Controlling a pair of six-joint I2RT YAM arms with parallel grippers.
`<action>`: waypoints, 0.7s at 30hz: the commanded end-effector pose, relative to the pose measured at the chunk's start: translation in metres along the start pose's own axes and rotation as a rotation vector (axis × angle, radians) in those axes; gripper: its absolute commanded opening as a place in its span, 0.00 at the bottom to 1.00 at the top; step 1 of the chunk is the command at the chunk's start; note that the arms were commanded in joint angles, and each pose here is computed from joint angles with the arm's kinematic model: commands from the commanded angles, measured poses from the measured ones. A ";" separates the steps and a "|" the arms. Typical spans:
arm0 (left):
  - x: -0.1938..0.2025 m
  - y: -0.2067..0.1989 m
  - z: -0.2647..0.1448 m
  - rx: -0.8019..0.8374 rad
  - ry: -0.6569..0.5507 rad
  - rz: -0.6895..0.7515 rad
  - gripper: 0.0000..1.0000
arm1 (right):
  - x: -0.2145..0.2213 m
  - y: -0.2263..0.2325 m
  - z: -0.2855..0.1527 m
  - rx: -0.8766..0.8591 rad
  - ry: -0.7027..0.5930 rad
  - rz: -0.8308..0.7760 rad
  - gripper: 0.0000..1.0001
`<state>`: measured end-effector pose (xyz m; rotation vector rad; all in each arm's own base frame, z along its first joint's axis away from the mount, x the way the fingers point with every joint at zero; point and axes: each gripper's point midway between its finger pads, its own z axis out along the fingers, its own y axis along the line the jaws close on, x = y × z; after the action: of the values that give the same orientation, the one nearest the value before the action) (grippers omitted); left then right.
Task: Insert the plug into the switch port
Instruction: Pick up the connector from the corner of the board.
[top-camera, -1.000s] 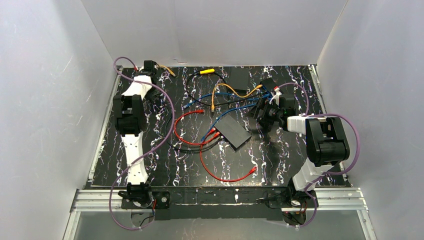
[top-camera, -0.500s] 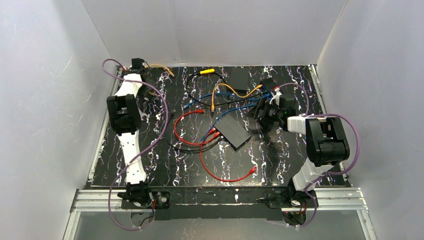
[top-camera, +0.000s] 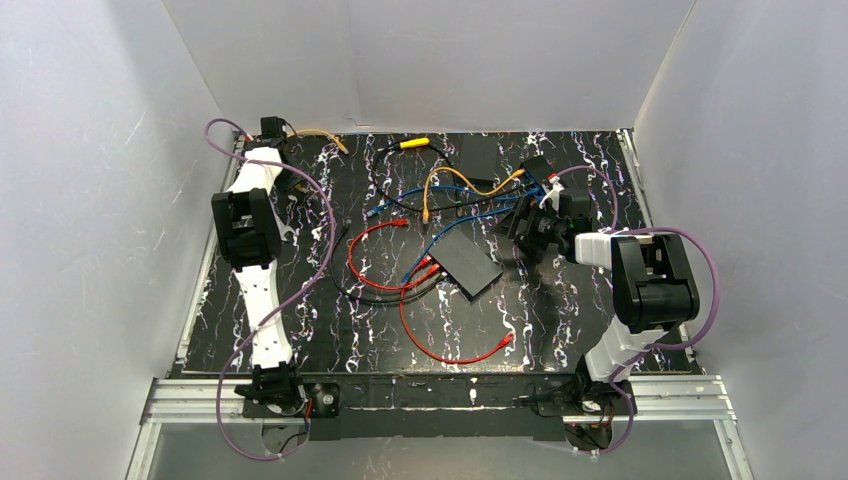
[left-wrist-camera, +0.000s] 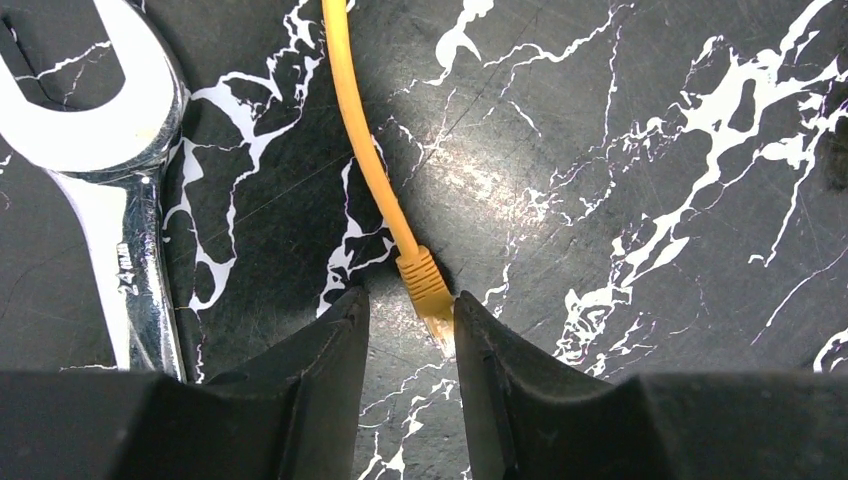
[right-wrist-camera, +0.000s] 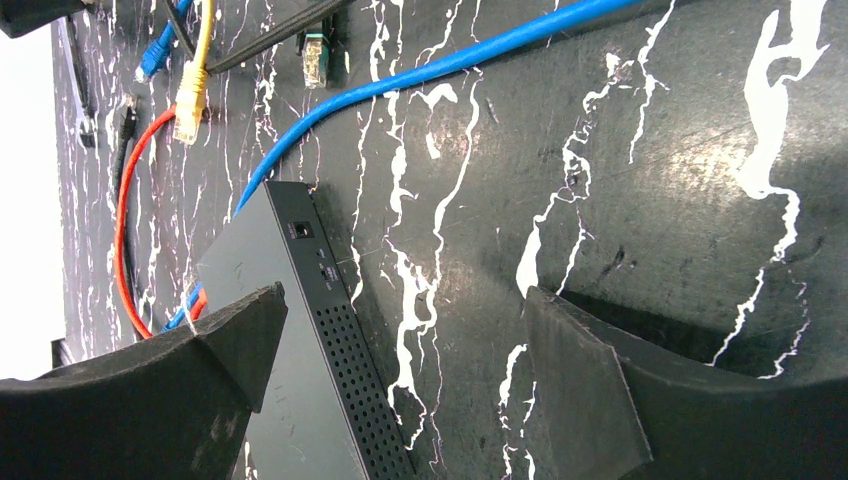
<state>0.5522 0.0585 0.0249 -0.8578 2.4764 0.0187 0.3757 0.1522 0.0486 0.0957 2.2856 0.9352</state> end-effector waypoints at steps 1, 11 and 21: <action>0.063 0.019 0.007 -0.029 0.223 0.058 0.34 | 0.034 -0.012 -0.004 0.039 0.096 0.059 0.98; 0.100 0.026 -0.030 0.054 0.252 0.041 0.03 | 0.031 -0.001 -0.009 0.002 0.088 0.050 0.97; 0.090 0.016 -0.126 0.190 0.011 -0.037 0.00 | 0.025 0.019 -0.015 -0.035 0.059 -0.013 0.97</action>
<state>0.4249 0.0106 0.0304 -0.8711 2.5745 -0.1705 0.3564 0.1605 0.0506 0.0675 2.3047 0.9883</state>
